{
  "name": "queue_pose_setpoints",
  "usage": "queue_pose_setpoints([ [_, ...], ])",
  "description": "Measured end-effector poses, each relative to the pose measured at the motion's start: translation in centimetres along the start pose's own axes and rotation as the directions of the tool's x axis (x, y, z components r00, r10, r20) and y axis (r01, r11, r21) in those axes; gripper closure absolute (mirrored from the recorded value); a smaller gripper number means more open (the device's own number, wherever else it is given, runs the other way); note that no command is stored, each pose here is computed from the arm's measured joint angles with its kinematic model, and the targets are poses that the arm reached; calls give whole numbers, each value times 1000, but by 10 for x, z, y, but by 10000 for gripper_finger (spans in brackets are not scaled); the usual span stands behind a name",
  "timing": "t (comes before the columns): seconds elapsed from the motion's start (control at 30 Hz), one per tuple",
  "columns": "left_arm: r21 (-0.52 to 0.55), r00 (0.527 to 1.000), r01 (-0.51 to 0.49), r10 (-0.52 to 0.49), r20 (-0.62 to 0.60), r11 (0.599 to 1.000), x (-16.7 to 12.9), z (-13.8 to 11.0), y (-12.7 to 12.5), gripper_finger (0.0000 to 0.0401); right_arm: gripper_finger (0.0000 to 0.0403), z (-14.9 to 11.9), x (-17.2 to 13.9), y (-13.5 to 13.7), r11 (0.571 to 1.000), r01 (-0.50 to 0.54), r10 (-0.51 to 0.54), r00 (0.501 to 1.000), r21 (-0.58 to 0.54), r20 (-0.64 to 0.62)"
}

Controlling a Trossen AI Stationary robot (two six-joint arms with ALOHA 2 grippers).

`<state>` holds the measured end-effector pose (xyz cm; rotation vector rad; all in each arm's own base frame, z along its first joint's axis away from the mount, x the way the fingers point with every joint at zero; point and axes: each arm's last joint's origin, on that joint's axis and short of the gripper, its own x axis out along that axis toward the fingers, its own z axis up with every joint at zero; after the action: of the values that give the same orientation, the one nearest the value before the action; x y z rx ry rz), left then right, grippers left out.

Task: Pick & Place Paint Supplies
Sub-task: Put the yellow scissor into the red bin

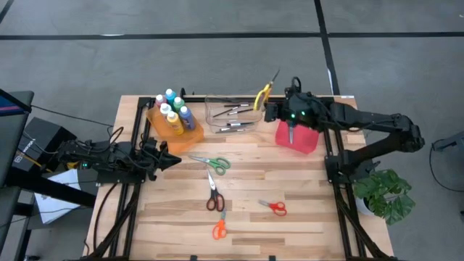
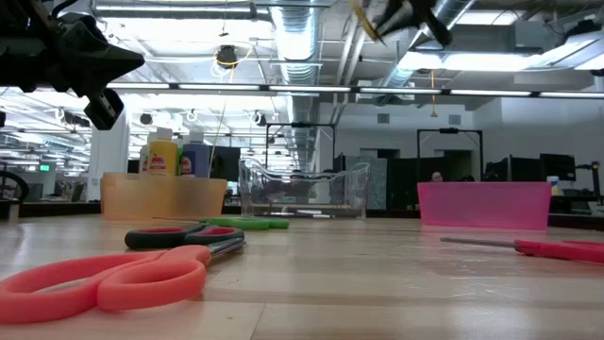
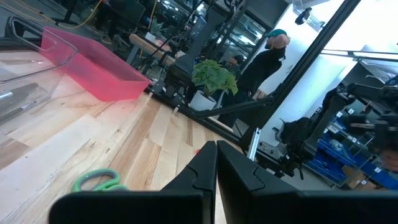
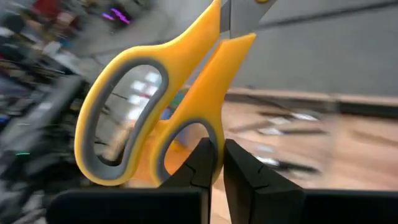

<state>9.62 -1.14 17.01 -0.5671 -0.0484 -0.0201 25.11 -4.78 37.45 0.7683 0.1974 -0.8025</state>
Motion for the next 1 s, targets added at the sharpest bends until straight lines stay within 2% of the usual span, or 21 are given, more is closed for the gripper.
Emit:
queue_pose_setpoints([
  [0.13, 0, 1000, 0, 0, 0, 1000, 0, 0, 0, 395, 389, 1, 2, -23, 989, 144, -142, 985, 17, -98],
  [0.23, 0, 1000, 0, 0, 0, 1000, 0, 0, 0, 395, 389, -4, 1, -39, 962, 273, -270, 946, -11, -179],
  [0.37, 0, 1000, 0, 0, 0, 1000, 0, 0, 0, 395, 390, -10, -3, -49, 925, 374, -378, 894, -62, -240],
  [0.57, 0, 1000, -1, 1, 0, 1000, 0, 0, 0, 395, 390, -25, -9, -54, 901, 417, -433, 848, -120, -306],
  [0.8, 0, 1000, 0, 0, 0, 1000, 0, 0, 0, 395, 390, -58, 1, -79, 852, 508, -515, 761, -131, -396],
  [0.9, 0, 1000, 0, 0, 0, 1000, 0, 0, 0, 395, 390, -61, 6, -91, 826, 549, -549, 731, -129, -405],
  [1.0, 0, 1000, 0, 0, 0, 1000, 0, 0, 0, 395, 390, -55, 8, -106, 781, 605, -604, 668, -156, -434],
])
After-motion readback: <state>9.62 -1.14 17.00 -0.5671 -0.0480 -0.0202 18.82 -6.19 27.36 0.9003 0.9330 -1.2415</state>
